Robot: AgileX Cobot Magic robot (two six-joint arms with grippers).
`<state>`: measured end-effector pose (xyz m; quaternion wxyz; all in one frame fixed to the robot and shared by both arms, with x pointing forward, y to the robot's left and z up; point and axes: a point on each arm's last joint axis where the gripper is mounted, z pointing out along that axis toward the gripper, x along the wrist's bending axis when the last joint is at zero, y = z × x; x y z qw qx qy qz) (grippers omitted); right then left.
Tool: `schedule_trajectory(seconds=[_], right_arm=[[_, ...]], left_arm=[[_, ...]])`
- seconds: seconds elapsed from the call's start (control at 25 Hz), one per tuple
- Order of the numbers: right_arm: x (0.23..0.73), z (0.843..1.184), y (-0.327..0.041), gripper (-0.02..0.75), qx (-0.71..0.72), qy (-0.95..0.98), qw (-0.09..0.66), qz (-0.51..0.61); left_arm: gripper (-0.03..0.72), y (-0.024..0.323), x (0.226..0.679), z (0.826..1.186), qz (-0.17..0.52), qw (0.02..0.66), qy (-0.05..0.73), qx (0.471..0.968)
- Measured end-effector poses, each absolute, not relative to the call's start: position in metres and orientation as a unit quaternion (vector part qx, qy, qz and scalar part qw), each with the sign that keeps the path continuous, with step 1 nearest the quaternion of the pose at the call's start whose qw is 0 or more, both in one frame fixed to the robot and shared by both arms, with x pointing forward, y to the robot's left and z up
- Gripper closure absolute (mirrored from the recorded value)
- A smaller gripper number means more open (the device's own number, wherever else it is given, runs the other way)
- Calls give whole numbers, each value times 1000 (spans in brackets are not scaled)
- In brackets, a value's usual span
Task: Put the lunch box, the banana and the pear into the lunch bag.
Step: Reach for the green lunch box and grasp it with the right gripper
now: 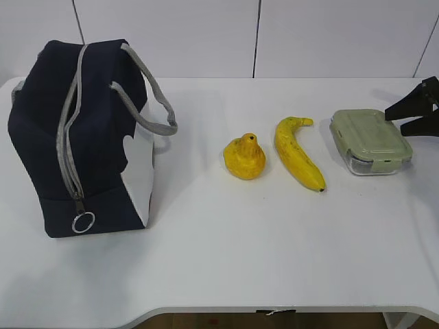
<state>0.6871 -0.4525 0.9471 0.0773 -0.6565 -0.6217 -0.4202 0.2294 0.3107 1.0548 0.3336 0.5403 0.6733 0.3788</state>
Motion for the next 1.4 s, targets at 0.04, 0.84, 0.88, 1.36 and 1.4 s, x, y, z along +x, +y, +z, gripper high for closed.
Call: schedule_trajectory(seconds=[0.04, 0.84, 0.88, 1.36, 1.4], right_arm=[[687, 947, -452, 194, -656, -622, 77, -420], [690, 940, -446, 193, -656, -623, 88, -417], [690, 939, -445, 193, -655, -624, 89, -416], [693, 924, -444, 193, -659, -618, 104, -416], [693, 924, -444, 193, -659, -618, 104, -416]], left_arm=[[447, 311, 229, 1055, 379, 334, 673, 540], [447, 311, 229, 1055, 379, 334, 673, 540], [447, 311, 229, 1055, 379, 334, 673, 540], [447, 311, 229, 1055, 379, 334, 673, 540], [447, 311, 229, 1055, 379, 334, 673, 540]])
